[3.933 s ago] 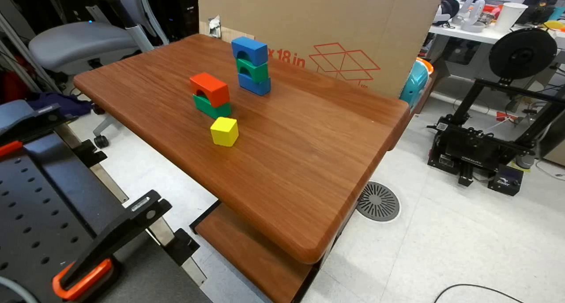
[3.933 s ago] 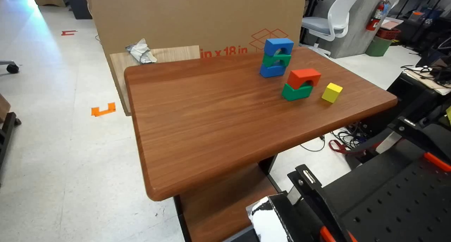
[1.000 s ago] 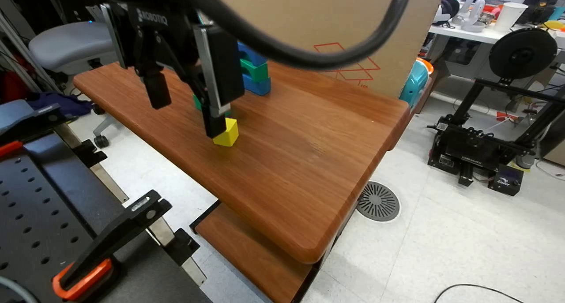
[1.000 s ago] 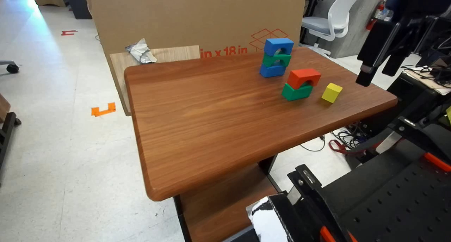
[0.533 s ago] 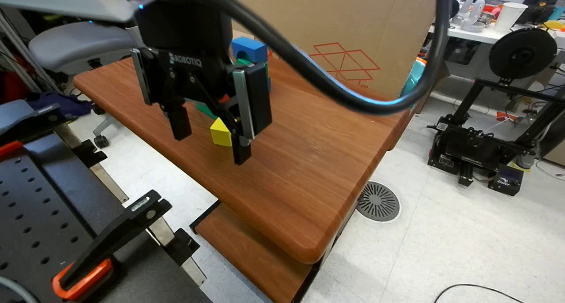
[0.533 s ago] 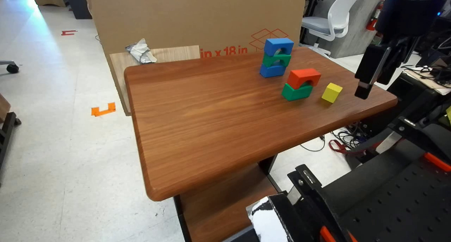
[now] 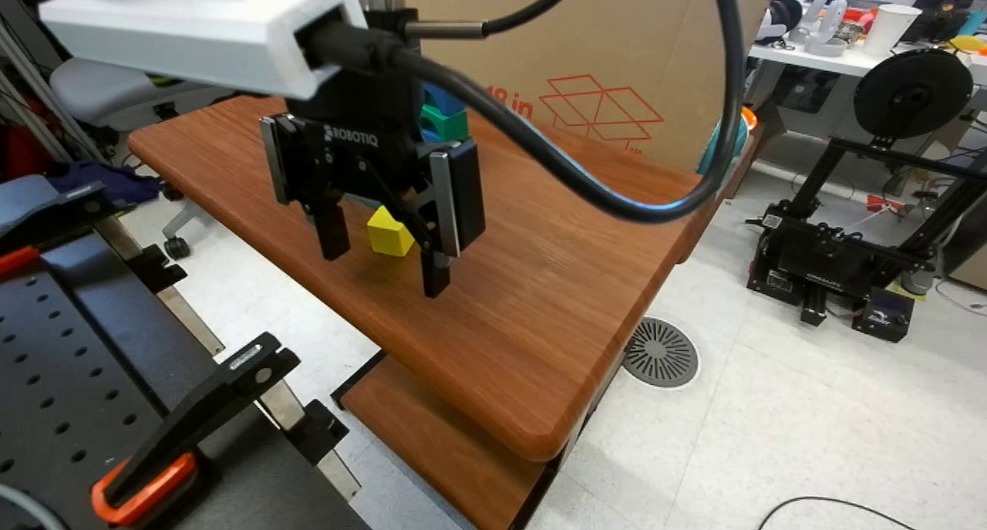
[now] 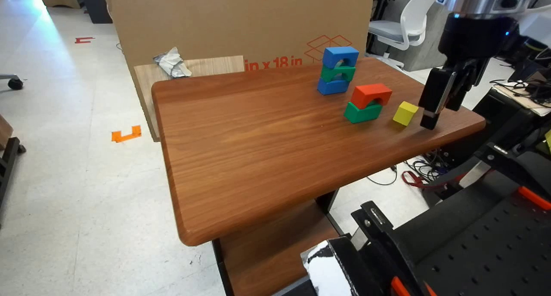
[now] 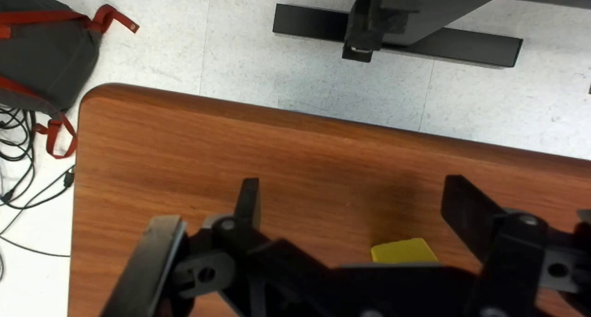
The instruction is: Put the yellow block on top of the orange block
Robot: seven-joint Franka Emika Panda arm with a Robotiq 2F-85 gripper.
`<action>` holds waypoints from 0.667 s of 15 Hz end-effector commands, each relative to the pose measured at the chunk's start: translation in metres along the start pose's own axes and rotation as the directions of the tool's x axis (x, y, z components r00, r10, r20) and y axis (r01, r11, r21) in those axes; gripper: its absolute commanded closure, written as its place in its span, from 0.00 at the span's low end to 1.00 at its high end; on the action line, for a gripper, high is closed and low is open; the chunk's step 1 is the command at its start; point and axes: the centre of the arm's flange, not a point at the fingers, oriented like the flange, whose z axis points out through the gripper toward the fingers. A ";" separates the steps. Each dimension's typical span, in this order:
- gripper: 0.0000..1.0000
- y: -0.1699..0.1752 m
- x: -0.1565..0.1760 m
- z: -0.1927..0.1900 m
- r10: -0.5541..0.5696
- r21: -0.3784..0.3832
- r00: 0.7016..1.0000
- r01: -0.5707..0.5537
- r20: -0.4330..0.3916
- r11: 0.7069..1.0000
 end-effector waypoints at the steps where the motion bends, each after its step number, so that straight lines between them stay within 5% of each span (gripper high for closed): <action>1: 0.00 -0.004 0.011 0.009 -0.023 -0.015 1.000 0.023 0.010 1.000; 10: 0.00 -0.013 0.023 -0.002 -0.049 -0.014 0.998 0.049 -0.030 0.999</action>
